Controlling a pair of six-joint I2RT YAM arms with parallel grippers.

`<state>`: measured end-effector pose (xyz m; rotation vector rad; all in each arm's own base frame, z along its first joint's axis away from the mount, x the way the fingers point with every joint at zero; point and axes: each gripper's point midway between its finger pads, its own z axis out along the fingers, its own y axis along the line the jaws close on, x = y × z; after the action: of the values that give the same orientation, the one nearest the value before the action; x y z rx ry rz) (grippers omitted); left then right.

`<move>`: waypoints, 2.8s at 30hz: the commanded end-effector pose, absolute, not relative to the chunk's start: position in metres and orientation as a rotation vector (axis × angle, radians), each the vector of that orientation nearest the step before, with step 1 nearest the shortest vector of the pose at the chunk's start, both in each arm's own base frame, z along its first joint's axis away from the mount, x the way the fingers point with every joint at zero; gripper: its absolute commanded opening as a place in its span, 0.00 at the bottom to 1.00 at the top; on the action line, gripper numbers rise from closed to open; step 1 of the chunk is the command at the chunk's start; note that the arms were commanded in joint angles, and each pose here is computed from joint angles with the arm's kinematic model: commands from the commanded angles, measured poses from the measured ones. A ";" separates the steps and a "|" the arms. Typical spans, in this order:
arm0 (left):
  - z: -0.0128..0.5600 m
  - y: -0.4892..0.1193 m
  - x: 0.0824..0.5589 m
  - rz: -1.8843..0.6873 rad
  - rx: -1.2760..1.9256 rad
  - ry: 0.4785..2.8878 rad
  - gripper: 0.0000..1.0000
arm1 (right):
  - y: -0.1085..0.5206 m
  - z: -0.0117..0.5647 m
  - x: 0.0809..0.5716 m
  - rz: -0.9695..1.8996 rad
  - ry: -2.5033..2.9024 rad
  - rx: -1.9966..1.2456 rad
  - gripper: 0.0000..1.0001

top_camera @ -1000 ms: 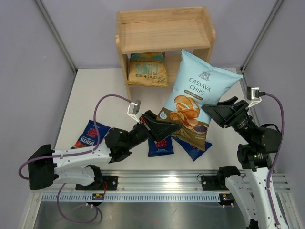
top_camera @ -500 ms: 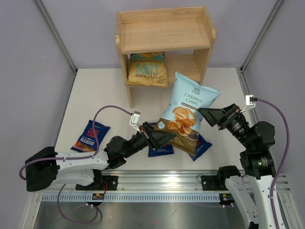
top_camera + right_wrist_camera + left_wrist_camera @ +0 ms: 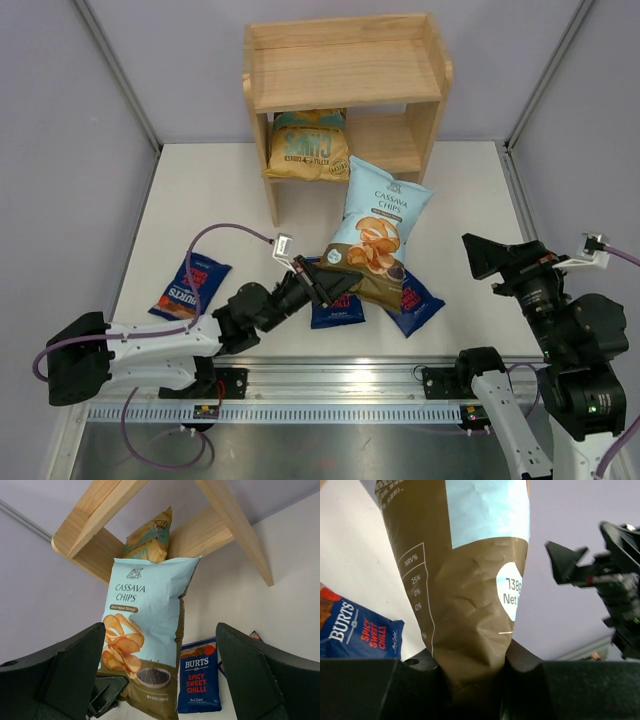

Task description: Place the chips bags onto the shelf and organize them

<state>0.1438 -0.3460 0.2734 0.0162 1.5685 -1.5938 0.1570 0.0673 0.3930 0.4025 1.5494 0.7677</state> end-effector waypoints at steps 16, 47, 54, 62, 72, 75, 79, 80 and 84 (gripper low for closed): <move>0.357 -0.357 0.245 -1.558 -0.269 1.506 0.02 | 0.044 0.435 0.106 0.691 1.424 0.407 1.00; 0.358 -0.393 0.444 -1.385 -0.526 1.461 0.06 | 0.066 0.473 0.062 0.863 1.286 0.255 0.99; 0.344 -0.411 0.468 -1.284 -0.486 1.580 0.11 | 0.078 0.469 0.061 0.936 1.304 0.229 1.00; 0.322 -0.439 0.467 -1.335 -0.449 1.734 0.11 | 0.077 0.472 0.056 0.936 1.293 0.226 0.99; 0.315 -0.434 0.460 -1.296 -0.450 1.801 0.44 | 0.078 0.473 0.055 0.941 1.295 0.222 0.99; 0.326 -0.424 0.455 -1.247 -0.425 1.807 0.55 | 0.078 0.470 0.060 0.937 1.305 0.223 0.99; 0.333 -0.409 0.445 -1.159 -0.421 1.822 0.69 | 0.080 0.463 0.069 0.926 1.342 0.220 0.99; 0.334 -0.406 0.441 -1.147 -0.422 1.829 0.71 | 0.082 0.460 0.075 0.908 1.370 0.205 1.00; 0.352 -0.389 0.430 -1.112 -0.415 1.798 0.77 | 0.094 0.454 0.082 0.900 1.473 0.119 0.99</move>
<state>0.4438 -0.4108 0.2885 -0.4406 1.9269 -1.1081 0.0712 0.0810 0.4564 0.2160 1.3938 0.9012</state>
